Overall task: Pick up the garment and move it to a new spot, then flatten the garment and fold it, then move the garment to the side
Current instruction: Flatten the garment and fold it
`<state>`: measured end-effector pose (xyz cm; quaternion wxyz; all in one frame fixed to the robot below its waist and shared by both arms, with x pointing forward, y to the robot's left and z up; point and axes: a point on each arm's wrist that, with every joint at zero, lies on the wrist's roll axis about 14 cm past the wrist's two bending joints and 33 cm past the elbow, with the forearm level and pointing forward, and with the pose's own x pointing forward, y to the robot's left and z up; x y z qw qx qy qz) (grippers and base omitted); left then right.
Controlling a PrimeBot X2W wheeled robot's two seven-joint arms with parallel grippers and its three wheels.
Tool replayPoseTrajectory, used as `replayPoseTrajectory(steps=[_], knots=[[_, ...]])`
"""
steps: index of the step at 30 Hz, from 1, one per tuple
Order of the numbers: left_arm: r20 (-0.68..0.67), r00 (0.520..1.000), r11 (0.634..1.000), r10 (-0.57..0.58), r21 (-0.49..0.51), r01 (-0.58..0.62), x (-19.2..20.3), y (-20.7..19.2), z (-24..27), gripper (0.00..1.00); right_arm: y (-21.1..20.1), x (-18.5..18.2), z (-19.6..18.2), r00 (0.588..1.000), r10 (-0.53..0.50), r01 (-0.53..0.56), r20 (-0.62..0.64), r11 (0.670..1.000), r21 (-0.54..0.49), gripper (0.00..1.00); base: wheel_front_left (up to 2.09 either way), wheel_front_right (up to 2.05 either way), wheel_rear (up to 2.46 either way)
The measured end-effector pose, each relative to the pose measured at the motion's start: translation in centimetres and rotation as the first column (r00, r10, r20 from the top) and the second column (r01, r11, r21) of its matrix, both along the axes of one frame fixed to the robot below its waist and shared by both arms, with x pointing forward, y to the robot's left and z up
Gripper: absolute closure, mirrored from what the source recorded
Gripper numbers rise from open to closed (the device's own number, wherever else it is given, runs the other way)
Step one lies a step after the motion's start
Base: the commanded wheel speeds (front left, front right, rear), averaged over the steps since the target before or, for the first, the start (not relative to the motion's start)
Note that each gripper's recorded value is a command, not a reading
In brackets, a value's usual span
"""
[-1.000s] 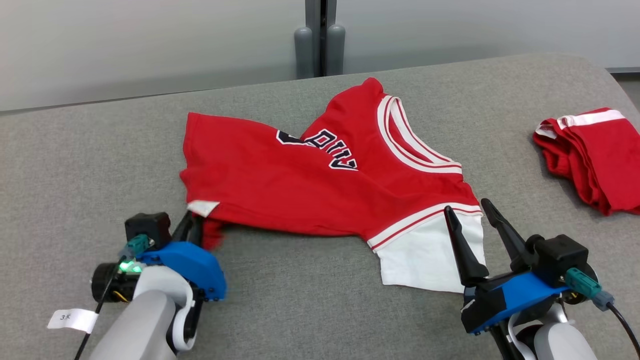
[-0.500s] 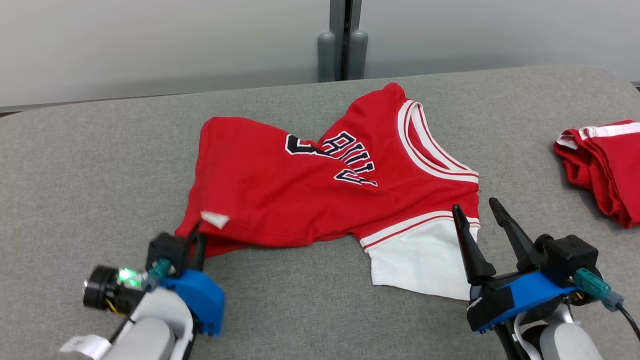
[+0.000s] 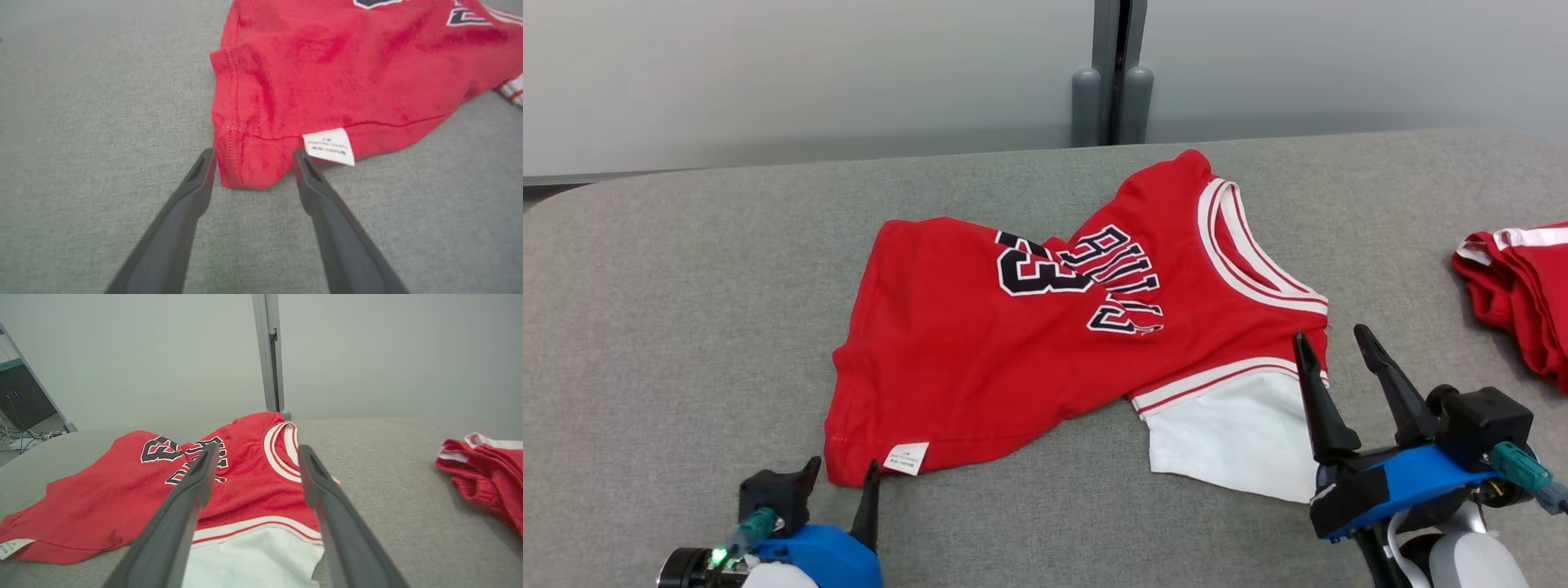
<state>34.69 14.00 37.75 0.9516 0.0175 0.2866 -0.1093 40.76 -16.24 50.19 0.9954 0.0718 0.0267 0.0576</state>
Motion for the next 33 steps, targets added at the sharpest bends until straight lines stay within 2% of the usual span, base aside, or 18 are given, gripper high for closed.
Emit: replayPoseTrajectory(steps=[1,3,7,12,17,33], knots=[[0.054,0.996,0.995,0.066,-0.081,-0.062,0.6,0.2,1.7,0.0,0.0,-0.1,0.2,1.0,0.0,0.0,0.004,1.0,0.001,0.0,0.0,0.0,0.0],[0.136,0.981,0.983,0.136,-0.144,-0.117,1.5,1.0,3.9,0.0,-0.2,-0.3,0.3,1.0,-0.006,0.006,0.005,1.0,0.001,0.0,0.0,0.0,0.0],[0.309,0.919,0.954,0.245,-0.244,-0.172,3.1,3.0,8.4,0.0,-0.5,-0.8,0.5,1.0,-0.013,0.013,0.006,1.0,-0.002,0.0,0.0,0.0,0.0],[0.439,0.861,0.949,0.255,-0.285,-0.135,4.3,3.7,11.6,0.0,-0.9,-1.5,-0.3,0.999,-0.022,0.021,-0.039,1.0,-0.014,0.0,0.0,0.0,0.0],[0.44,0.856,0.943,0.27,-0.299,-0.144,4.9,4.5,11.4,0.0,-1.4,-2.4,-1.4,0.996,-0.034,0.032,-0.084,0.999,-0.035,0.0,0.0,0.0,0.0],[0.408,0.871,0.943,0.276,-0.291,-0.162,4.0,4.6,9.8,0.0,-2.1,-3.5,-1.1,0.995,-0.056,0.053,-0.078,0.998,-0.035,0.0,0.0,0.0,0.0]])
